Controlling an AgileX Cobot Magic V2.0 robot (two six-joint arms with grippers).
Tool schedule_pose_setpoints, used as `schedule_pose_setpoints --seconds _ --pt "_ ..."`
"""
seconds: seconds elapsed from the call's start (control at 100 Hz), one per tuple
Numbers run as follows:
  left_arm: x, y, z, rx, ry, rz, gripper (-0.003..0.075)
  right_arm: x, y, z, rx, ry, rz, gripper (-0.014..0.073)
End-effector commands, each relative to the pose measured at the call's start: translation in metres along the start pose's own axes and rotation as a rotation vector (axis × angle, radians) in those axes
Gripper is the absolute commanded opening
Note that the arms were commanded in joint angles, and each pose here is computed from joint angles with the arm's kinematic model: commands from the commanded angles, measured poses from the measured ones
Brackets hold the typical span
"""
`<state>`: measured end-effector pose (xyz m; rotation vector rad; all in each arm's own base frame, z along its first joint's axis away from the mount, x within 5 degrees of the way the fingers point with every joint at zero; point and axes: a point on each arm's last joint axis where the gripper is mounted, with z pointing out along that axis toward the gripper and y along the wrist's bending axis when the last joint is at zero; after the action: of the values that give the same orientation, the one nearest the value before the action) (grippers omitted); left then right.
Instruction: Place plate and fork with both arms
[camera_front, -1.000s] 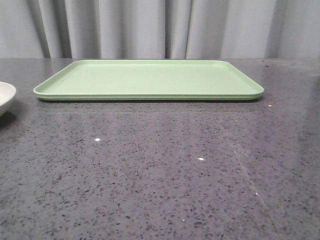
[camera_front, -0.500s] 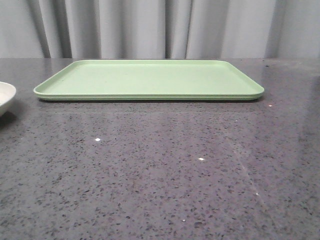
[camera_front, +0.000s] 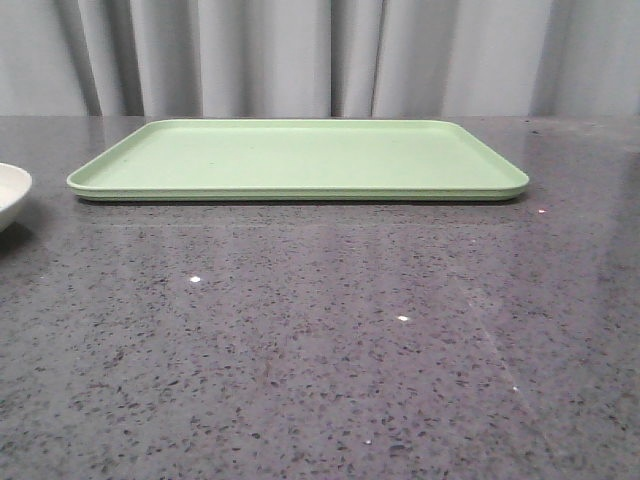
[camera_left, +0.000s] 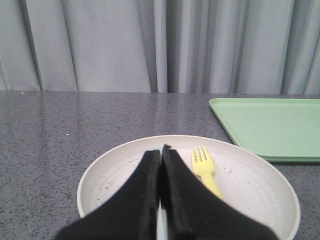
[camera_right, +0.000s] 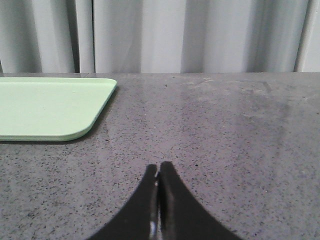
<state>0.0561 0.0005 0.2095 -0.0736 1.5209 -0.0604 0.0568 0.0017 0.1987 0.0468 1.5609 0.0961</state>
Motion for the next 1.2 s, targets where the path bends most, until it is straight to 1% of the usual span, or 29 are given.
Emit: schedule_pose_setpoints --seconds 0.0,0.13,0.21,0.33,0.43,0.65,0.75,0.87,1.19 --pt "-0.014 -0.001 -0.004 0.005 -0.105 -0.016 -0.0021 -0.016 0.001 -0.003 -0.007 -0.133 -0.017 -0.0017" --pt "-0.031 -0.003 -0.006 0.006 -0.074 -0.016 -0.0021 -0.028 0.002 -0.005 -0.007 -0.137 -0.017 -0.0017" --pt "-0.045 -0.004 -0.006 0.007 -0.078 -0.016 -0.0021 -0.035 0.003 -0.005 -0.004 -0.109 -0.017 -0.0017" --pt "-0.064 -0.006 -0.003 0.005 -0.02 -0.016 -0.0021 -0.048 0.004 -0.003 0.004 -0.031 -0.016 -0.002" --pt "-0.079 -0.007 0.003 0.002 0.029 -0.016 -0.0021 -0.061 0.005 0.0 0.01 0.032 -0.016 -0.0069" --pt "-0.105 -0.01 0.023 -0.002 0.088 -0.016 -0.0021 -0.092 0.008 0.01 0.019 0.125 -0.016 -0.0064" --pt "-0.112 -0.01 0.033 -0.003 0.121 -0.024 -0.002 -0.101 0.009 0.018 0.024 0.177 -0.016 -0.0064" --pt "-0.118 -0.011 0.045 -0.006 0.152 -0.024 -0.002 -0.111 0.009 0.027 0.026 0.202 -0.016 -0.0064" --pt "-0.121 -0.011 0.067 -0.014 0.242 -0.025 -0.0015 -0.112 0.009 0.051 0.036 0.323 -0.015 -0.0064"
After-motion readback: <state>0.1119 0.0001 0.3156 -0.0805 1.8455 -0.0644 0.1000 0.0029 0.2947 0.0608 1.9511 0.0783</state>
